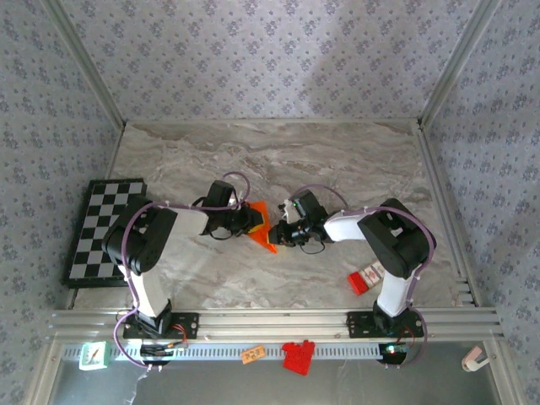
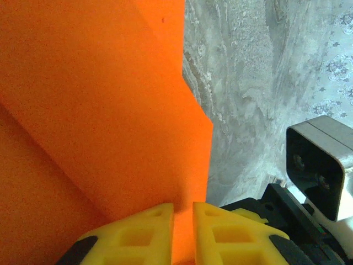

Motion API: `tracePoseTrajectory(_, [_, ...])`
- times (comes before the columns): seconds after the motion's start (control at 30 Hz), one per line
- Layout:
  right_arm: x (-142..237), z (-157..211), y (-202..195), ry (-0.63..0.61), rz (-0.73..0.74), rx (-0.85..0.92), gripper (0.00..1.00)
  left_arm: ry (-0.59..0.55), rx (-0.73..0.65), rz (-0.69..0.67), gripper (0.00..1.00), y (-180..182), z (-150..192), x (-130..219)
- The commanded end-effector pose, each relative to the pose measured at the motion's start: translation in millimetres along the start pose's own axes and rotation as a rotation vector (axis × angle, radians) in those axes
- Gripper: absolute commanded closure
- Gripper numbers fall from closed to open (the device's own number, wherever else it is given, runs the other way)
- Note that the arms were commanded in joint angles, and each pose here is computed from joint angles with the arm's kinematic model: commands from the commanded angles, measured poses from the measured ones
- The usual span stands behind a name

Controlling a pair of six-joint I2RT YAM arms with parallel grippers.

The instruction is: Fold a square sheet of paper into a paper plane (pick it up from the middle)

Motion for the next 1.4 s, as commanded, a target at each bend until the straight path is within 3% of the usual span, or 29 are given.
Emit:
tracePoseTrajectory(0.0, [-8,24,-30,0.088,0.109,-0.083,0.83,0.018,-0.038,0.025,0.82,-10,-1,-3])
tracePoseTrajectory(0.4, [-10,27,-33,0.110,0.161,-0.063,0.83,0.023,-0.031,0.010,0.82,-6,0,-6])
tracePoseTrajectory(0.87, [19,14,5,0.057,0.071,-0.047,0.75,0.019,-0.027,0.001,0.83,-5,0,-5])
tracePoseTrajectory(1.37, [10,25,3,0.096,0.067,-0.062,0.81,0.015,-0.027,-0.001,0.83,-4,0,-4])
Point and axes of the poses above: each hand's point on the last joint's axis, 136 mm out from that joint toward the fingers, its own x axis back along the fingers, its own y axis along the line the jaws close on, z = x × y, the point moved 3 cm from there along x, back along the fingers, and after that the axes turned 5 degrees about x, right-handed, at the moved point
